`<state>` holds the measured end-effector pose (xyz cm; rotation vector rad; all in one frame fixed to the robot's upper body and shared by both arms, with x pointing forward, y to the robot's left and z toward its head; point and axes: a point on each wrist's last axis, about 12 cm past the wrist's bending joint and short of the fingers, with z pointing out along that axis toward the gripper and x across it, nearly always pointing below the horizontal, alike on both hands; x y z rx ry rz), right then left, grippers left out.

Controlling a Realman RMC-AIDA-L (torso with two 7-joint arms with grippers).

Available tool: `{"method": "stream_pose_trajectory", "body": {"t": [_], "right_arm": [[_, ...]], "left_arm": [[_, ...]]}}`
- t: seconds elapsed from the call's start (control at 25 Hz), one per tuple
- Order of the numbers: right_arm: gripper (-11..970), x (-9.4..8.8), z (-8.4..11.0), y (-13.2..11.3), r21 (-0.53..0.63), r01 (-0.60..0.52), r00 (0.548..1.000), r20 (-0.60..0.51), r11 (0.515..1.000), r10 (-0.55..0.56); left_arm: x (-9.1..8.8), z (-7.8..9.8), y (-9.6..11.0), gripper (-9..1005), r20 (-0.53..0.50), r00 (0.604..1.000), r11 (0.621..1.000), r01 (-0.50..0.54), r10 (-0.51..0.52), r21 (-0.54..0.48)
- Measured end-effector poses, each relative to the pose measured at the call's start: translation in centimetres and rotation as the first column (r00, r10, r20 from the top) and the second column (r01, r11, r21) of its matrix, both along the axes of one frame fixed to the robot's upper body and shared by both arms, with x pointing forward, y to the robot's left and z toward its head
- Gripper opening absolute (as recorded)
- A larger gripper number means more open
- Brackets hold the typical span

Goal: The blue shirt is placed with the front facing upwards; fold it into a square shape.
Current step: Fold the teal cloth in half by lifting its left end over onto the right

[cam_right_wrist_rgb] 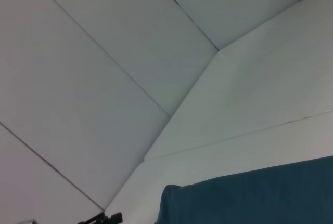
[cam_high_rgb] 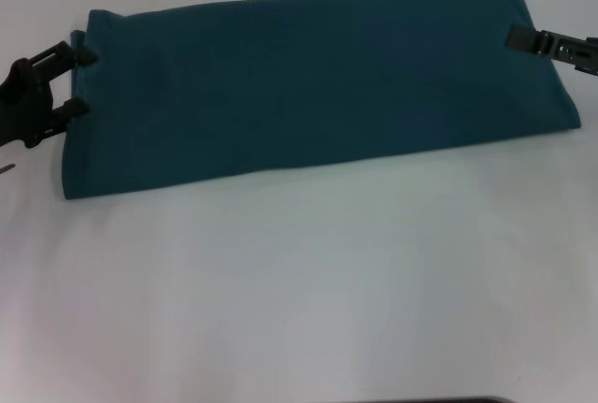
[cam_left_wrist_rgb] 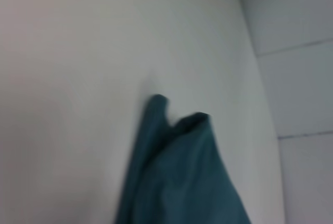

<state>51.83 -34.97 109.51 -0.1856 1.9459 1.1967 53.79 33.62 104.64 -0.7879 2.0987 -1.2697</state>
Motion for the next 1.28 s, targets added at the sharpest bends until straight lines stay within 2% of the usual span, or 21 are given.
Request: {"method": "stream_pose_trajectory", "body": {"t": [0.28,0.52,0.88,1.16,1.28], "right_arm": [[652,0.2,-0.4,-0.2,0.006,0.025,0.999,-0.024,1.000,-0.025],[651,0.2,-0.6,-0.1,0.004,0.022,0.999,-0.031,1.000,-0.022],[649,-0.2,-0.7,-0.3,0.009,0.032,0.999,-0.036,0.999,-0.031],[648,-0.4,-1.2,-0.3,0.017,0.042,0.998,-0.055,0.999,-0.041],[647,-0.4,-1.2,-0.3,0.015,0.042,0.998,-0.055,0.999,-0.042]], "left_arm": [[-0.3,-1.3,-0.2,839,-0.044,0.999,0.999,-0.030,0.031,0.019],[-0.3,-1.6,-0.3,840,-0.063,0.998,0.999,-0.028,0.030,0.039],[0.0,-0.5,-0.3,840,-0.021,1.000,1.000,-0.019,0.019,0.003],[1.2,-0.5,-2.0,839,-0.010,1.000,1.000,-0.012,0.012,0.007],[1.6,-0.7,-2.0,839,-0.016,0.999,0.999,-0.031,0.032,0.040]]}}
